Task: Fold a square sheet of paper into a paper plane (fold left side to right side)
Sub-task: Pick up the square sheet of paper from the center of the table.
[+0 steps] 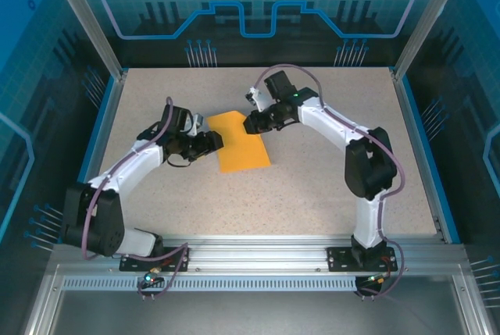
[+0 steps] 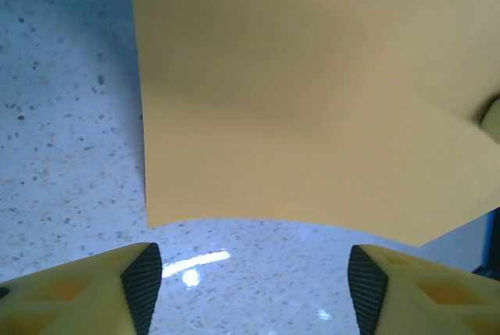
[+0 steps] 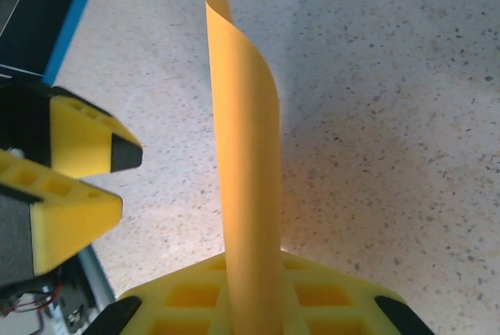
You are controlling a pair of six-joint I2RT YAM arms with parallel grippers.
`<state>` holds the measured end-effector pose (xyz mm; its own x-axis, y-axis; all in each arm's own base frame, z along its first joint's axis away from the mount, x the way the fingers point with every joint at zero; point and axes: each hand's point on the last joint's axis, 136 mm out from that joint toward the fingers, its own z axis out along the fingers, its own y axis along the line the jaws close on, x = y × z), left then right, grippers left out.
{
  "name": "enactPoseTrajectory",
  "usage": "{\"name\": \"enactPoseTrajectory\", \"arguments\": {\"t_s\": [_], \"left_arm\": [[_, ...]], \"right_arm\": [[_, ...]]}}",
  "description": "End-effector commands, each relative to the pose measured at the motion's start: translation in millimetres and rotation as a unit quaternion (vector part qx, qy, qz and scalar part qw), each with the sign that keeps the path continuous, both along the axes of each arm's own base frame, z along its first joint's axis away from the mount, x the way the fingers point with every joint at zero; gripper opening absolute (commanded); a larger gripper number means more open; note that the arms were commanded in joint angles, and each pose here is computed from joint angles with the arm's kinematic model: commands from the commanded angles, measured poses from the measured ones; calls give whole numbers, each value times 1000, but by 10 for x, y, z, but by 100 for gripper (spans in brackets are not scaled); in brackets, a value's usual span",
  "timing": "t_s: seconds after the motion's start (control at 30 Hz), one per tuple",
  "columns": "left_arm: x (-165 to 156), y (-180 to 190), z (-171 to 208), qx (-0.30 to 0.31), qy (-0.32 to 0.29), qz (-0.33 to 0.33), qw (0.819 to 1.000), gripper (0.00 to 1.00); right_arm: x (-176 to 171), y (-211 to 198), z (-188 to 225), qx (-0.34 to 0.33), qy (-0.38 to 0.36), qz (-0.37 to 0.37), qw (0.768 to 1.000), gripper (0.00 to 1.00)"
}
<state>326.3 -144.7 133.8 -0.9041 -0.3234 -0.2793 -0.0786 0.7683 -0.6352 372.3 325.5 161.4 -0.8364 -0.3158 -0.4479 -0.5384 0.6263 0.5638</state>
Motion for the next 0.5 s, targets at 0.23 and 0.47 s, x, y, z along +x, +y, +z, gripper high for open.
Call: {"name": "enactPoseTrajectory", "arguments": {"t_s": [0.23, 0.47], "left_arm": [[56, -169, 1191, -148, -221, -42, 963, 92], [-63, -388, 1878, -221, -320, -130, 912, 96]], "right_arm": [[-432, -565, 1338, 125, -59, -7, 990, 15], [-946, -723, 2110, 187, -96, 43, 977, 16]]}}
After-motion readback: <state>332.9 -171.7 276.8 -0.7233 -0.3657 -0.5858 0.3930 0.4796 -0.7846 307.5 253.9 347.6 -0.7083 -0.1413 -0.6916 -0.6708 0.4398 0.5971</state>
